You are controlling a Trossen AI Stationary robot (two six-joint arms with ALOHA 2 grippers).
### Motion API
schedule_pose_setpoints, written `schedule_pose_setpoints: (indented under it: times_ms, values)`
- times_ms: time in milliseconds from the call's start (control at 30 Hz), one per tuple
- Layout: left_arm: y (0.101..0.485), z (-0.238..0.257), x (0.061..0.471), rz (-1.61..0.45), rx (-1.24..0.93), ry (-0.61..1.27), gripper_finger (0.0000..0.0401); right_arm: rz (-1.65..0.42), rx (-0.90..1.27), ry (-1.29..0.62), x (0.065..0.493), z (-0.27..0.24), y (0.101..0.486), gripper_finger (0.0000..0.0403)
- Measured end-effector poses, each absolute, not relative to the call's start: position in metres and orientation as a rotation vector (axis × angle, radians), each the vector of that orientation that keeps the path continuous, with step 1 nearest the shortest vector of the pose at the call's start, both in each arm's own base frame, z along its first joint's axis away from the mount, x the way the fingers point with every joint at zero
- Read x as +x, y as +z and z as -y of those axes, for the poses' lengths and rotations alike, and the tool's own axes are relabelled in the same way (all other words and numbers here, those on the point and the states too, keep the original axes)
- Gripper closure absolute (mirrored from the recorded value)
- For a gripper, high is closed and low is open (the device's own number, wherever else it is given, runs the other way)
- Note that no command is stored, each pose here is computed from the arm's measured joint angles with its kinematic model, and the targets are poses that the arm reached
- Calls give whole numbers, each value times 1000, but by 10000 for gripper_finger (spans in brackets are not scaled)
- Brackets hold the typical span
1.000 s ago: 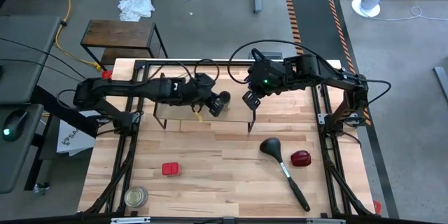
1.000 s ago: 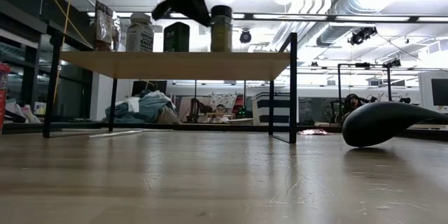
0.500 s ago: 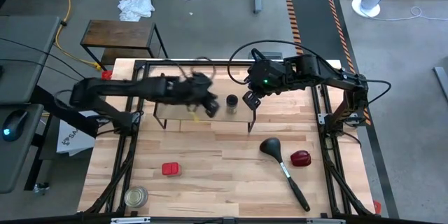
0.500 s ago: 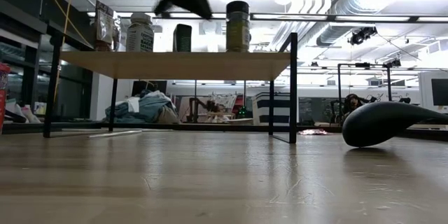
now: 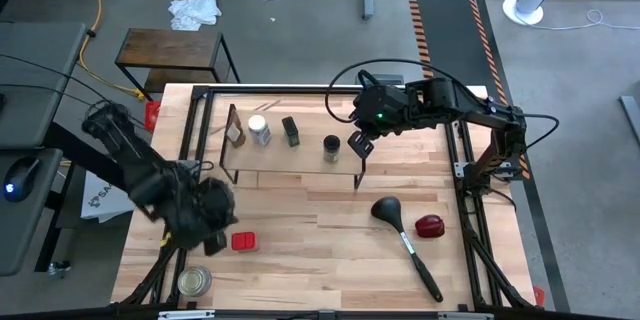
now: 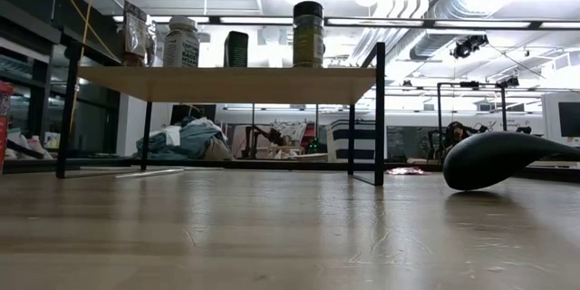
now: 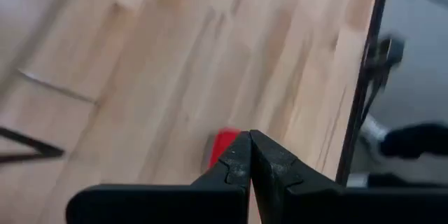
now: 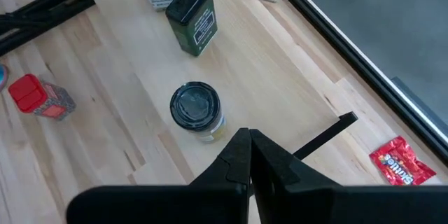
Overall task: Shelf spices
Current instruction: Put the red seasoning can on the shelf
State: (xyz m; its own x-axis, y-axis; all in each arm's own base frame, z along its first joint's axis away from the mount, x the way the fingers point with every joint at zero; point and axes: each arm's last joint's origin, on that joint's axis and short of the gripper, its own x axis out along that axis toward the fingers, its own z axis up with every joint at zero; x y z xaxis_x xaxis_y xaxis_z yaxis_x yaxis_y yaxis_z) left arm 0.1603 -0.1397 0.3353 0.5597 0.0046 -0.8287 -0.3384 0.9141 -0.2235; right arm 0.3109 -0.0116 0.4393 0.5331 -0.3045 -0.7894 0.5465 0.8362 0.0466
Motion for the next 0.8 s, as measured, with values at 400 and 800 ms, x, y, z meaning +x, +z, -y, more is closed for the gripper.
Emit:
schedule_pose_setpoints:
  times_ms: [400,800]
  values:
    - [283,161,184,-1162,-147,227,238,-873,337,-508,311,10,439,403]
    - [252,171,194,-1285,-145,107,143,-879,373,-520,310,8,438,403]
